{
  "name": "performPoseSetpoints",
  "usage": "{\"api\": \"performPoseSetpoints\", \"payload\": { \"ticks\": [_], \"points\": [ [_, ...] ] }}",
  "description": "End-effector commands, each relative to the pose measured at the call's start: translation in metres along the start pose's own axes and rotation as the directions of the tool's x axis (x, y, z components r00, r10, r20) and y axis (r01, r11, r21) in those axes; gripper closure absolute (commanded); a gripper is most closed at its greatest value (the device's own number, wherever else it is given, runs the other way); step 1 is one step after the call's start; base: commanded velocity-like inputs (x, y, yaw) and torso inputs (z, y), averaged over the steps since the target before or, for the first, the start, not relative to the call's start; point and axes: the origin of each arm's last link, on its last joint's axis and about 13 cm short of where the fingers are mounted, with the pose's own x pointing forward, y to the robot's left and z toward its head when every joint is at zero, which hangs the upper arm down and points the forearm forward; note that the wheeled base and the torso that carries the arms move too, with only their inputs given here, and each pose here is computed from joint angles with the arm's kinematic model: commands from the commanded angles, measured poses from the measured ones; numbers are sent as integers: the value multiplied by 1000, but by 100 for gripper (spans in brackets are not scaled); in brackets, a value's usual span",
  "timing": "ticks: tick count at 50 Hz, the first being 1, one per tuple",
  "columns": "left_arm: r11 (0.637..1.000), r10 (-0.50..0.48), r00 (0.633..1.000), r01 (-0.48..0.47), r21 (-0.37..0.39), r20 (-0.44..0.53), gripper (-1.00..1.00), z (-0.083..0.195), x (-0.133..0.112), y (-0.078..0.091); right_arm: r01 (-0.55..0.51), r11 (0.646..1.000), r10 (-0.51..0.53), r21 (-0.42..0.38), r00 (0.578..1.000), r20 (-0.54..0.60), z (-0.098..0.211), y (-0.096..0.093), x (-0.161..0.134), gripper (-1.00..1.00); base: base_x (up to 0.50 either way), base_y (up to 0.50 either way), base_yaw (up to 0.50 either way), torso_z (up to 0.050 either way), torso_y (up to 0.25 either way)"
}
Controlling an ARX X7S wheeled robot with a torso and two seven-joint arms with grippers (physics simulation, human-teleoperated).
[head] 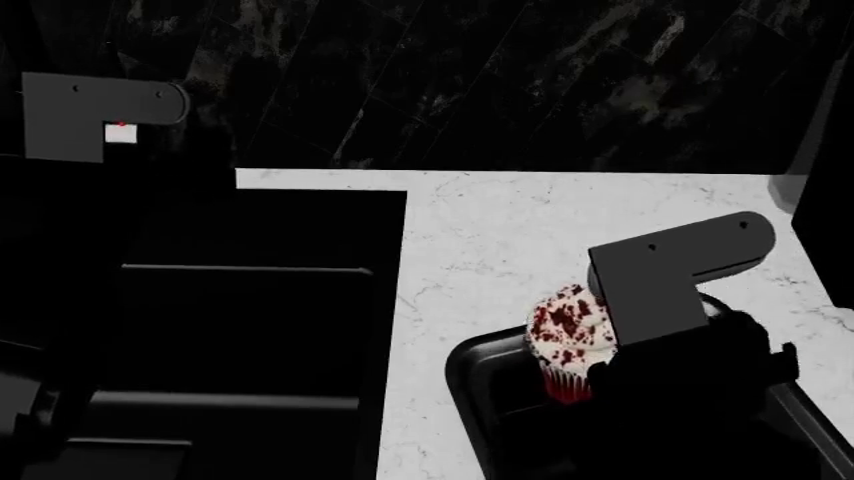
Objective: Move the fresh-baked cupcake off the tray onto the counter, and place the bowl used for mixing into the sink.
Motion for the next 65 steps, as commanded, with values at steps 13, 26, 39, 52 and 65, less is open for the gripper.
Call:
{"api": "performPoseSetpoints", "payload": {
  "ticks": [13, 26, 39, 52, 65],
  "points": [
    [1000, -3, 1000, 3, -21, 13, -100, 6, -4, 5, 59, 996, -48, -66, 986, 159, 57, -20, -1, 100, 0, 0, 0, 0, 0],
    [1000, 18, 1000, -17, -23, 24, -100, 11, -10, 11, -53, 997, 58, -51, 994, 94, 101, -45, 77, 100, 1, 0, 0, 0, 0],
    [999, 37, 999, -36, -26, 26, -100, 13, -10, 16, -124, 991, 127, -58, 991, 43, 111, -44, 119, 100, 0, 0, 0, 0, 0],
    [999, 39, 999, -39, -19, 29, -100, 15, -12, 16, -178, 982, 177, -60, 984, -19, 98, -35, 137, 100, 0, 0, 0, 0, 0],
    [999, 46, 998, -46, -11, 30, -100, 17, -14, 18, -187, 981, 184, -44, 982, -52, 81, -30, 145, 100, 0, 0, 0, 0, 0]
  ]
}}
